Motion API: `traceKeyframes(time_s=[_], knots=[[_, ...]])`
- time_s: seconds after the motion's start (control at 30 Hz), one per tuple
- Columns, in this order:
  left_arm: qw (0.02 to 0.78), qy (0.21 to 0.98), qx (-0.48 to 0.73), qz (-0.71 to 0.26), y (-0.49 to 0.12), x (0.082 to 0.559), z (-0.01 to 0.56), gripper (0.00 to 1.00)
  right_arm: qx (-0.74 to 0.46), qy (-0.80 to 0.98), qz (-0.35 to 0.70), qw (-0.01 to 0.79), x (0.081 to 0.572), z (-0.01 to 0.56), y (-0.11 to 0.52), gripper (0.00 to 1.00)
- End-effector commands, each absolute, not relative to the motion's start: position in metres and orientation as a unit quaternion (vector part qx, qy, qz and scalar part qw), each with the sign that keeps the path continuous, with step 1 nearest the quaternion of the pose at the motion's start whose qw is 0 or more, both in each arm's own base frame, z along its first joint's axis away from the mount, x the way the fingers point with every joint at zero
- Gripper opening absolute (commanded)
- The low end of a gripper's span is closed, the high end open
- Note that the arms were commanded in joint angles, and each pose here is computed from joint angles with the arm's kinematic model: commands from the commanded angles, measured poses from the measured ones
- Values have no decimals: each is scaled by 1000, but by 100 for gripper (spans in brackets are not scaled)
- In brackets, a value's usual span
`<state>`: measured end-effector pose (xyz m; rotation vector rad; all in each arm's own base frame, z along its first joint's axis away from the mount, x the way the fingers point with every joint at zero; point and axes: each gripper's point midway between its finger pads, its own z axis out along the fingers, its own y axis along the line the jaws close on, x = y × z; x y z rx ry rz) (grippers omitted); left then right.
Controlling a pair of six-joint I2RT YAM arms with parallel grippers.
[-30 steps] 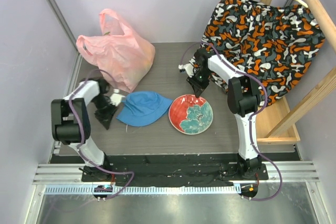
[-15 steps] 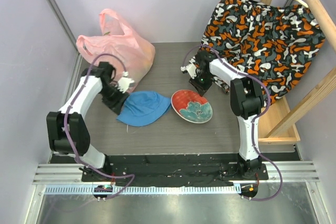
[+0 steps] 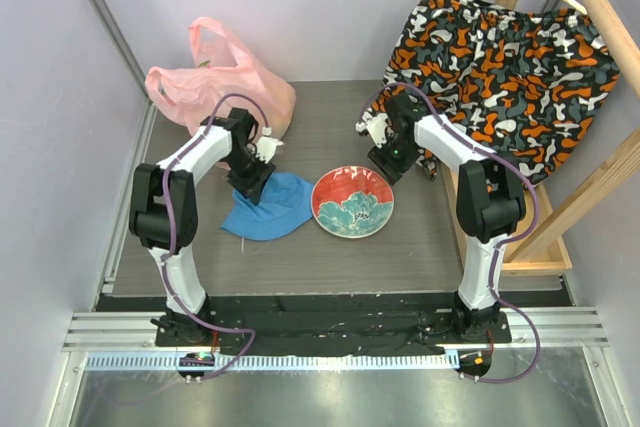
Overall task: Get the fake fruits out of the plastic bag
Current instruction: Move the distractor to the center of the board, then adjust the plastic bag at the center of the board.
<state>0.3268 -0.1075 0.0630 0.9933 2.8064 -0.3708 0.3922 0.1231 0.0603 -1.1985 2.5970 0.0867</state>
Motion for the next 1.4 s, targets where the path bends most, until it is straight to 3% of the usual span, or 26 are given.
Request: traceKeyframes(time_s=[0.0,0.3,0.63,0.7,0.77,0.87,0.9,1.0,1.1,1.23,1.27,1.3,1.37], knots=[[70,940,318,-98,-102,338,57,45,-409,894,51,175,381,97,128,56],[-21,958,287,-12,-37,268,16,42,-424,880,88,196,359,130,149,58],[-14,993,114,23,82,197,37,34,-445,871,95,187,351,123,164,59],[45,993,111,22,82,209,62,34,-443,872,96,186,350,120,167,59],[151,982,112,-11,64,244,115,37,-441,872,99,184,350,119,170,59],[306,946,97,-49,38,307,209,53,-446,870,103,186,348,119,176,59],[333,935,97,-67,28,319,230,60,-447,869,103,186,347,120,177,59],[409,902,82,-108,4,368,296,68,-449,866,103,194,349,126,181,59],[462,882,14,-98,10,416,339,71,-441,865,91,224,361,142,182,60],[493,862,-105,-51,48,454,356,79,-404,870,52,278,381,169,176,75],[497,856,-126,-61,52,458,361,79,-395,872,50,284,383,174,175,94],[497,846,-165,-105,46,460,367,78,-390,871,46,295,385,182,173,100],[511,820,-208,-156,50,465,376,78,-384,871,50,303,383,188,175,100]])
